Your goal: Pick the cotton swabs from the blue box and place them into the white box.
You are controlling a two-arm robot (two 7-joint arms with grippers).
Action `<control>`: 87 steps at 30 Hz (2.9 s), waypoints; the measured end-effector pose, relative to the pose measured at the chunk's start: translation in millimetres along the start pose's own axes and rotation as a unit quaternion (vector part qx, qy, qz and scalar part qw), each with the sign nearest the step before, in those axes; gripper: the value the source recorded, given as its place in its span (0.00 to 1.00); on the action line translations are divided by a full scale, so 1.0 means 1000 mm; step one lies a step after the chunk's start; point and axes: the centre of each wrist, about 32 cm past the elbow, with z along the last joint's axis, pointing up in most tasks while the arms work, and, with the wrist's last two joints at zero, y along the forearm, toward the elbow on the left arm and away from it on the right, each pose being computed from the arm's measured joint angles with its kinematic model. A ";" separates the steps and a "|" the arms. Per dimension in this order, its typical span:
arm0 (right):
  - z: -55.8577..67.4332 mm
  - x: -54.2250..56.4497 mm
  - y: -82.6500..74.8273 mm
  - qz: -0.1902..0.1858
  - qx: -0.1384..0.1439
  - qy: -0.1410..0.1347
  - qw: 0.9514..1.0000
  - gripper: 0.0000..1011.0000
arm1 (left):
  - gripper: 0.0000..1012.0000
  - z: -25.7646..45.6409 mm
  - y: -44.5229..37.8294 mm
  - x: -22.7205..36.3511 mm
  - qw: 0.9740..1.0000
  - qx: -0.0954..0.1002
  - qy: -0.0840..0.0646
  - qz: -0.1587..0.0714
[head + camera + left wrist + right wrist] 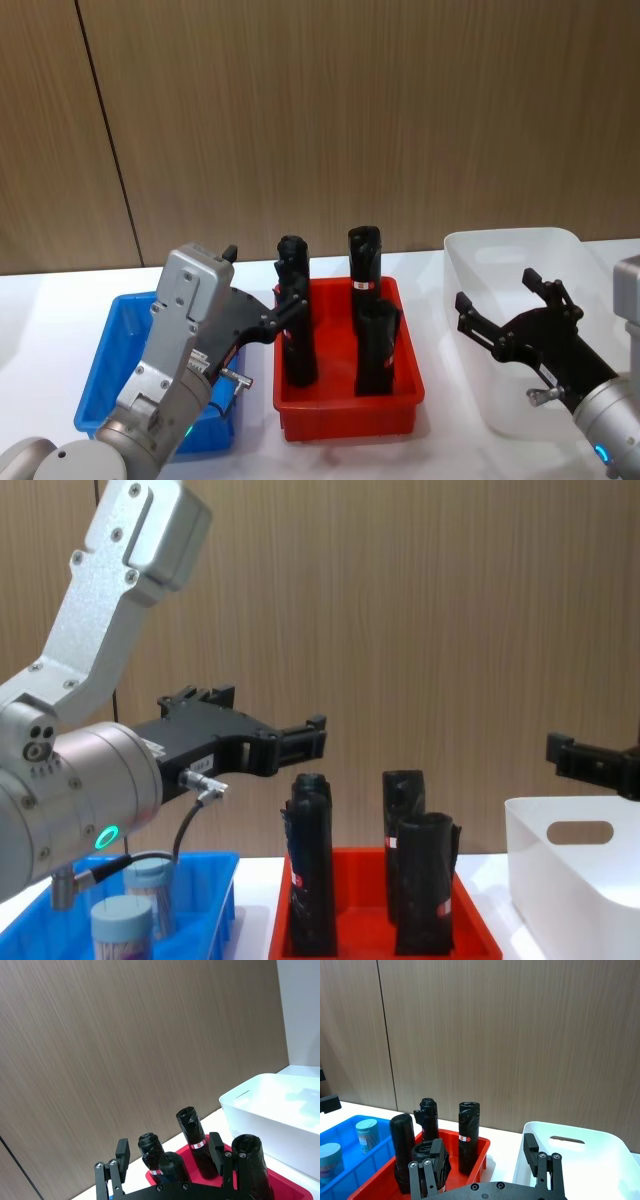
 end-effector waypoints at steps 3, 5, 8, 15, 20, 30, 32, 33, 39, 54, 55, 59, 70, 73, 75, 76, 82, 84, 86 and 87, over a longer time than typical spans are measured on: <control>0.000 0.000 0.000 0.000 0.000 0.000 1.000 0.99 | 0.99 0.0000 0.0000 0.0000 1.000 0.000 0.000 0.000; 0.000 0.000 0.000 0.000 0.000 0.000 1.000 0.99 | 0.99 0.0000 0.0000 0.0000 1.000 0.000 0.000 0.000; 0.000 0.000 0.000 0.000 0.000 0.000 1.000 0.99 | 0.99 0.0000 0.0000 0.0000 1.000 0.000 0.000 0.000; 0.000 0.000 0.000 0.000 0.000 0.000 1.000 0.99 | 0.99 0.0000 0.0000 0.0000 1.000 0.000 0.000 0.000; 0.000 0.000 0.000 0.000 0.000 0.000 1.000 0.99 | 0.99 0.0000 0.0000 0.0000 1.000 0.000 0.000 0.000; 0.000 0.000 0.000 0.000 0.000 0.000 1.000 0.99 | 0.99 -0.0024 0.0006 0.0043 1.000 0.004 -0.003 -0.003; 0.000 0.000 0.000 0.000 0.000 0.000 1.000 0.99 | 0.99 -0.0041 0.0010 0.0077 1.000 0.006 -0.005 -0.004; 0.000 0.000 0.000 0.000 0.000 0.000 1.000 0.99 | 0.99 -0.0056 0.0014 0.0112 1.000 0.008 -0.006 -0.005; 0.000 0.000 0.000 0.000 0.000 0.000 1.000 0.99 | 0.99 -0.0139 0.0040 0.0283 1.000 0.021 -0.001 -0.004; 0.000 0.000 0.000 0.000 0.000 0.000 1.000 0.99 | 0.99 -0.0344 0.0142 0.0679 0.997 0.061 0.045 0.021; 0.000 0.000 0.000 0.000 0.000 0.000 1.000 0.99 | 0.99 -0.0352 0.0147 0.0695 0.997 0.064 0.047 0.022; 0.000 0.000 0.000 0.000 0.000 0.000 1.000 0.99 | 0.99 -0.0390 0.0167 0.0778 0.995 0.080 0.060 0.030; 0.000 0.000 0.000 0.000 0.000 0.000 1.000 0.99 | 0.99 -0.0426 0.0183 0.0885 0.987 0.134 0.078 0.037; 0.000 0.000 0.000 0.000 0.000 0.000 1.000 0.99 | 0.99 -0.0424 0.0180 0.0892 0.986 0.145 0.079 0.037; 0.000 0.000 0.000 0.000 0.000 0.000 1.000 0.99 | 0.99 -0.0419 0.0177 0.0898 0.984 0.157 0.082 0.038; 0.000 0.000 0.000 0.000 0.000 0.000 1.000 0.99 | 0.99 -0.0418 0.0176 0.0899 0.983 0.160 0.083 0.039; 0.000 0.000 0.000 0.000 0.000 0.000 1.000 0.99 | 0.99 -0.0415 0.0169 0.0896 0.978 0.182 0.094 0.045; 0.000 0.000 0.000 0.000 0.000 0.000 1.000 0.99 | 0.99 -0.0416 0.0165 0.0890 0.976 0.188 0.100 0.049; 0.000 0.000 0.000 0.000 0.000 0.000 1.000 0.99 | 0.99 -0.0420 0.0164 0.0885 0.974 0.192 0.104 0.052; 0.000 0.000 0.000 0.000 0.000 0.000 1.000 0.99 | 0.99 -0.0424 0.0164 0.0882 0.974 0.194 0.106 0.053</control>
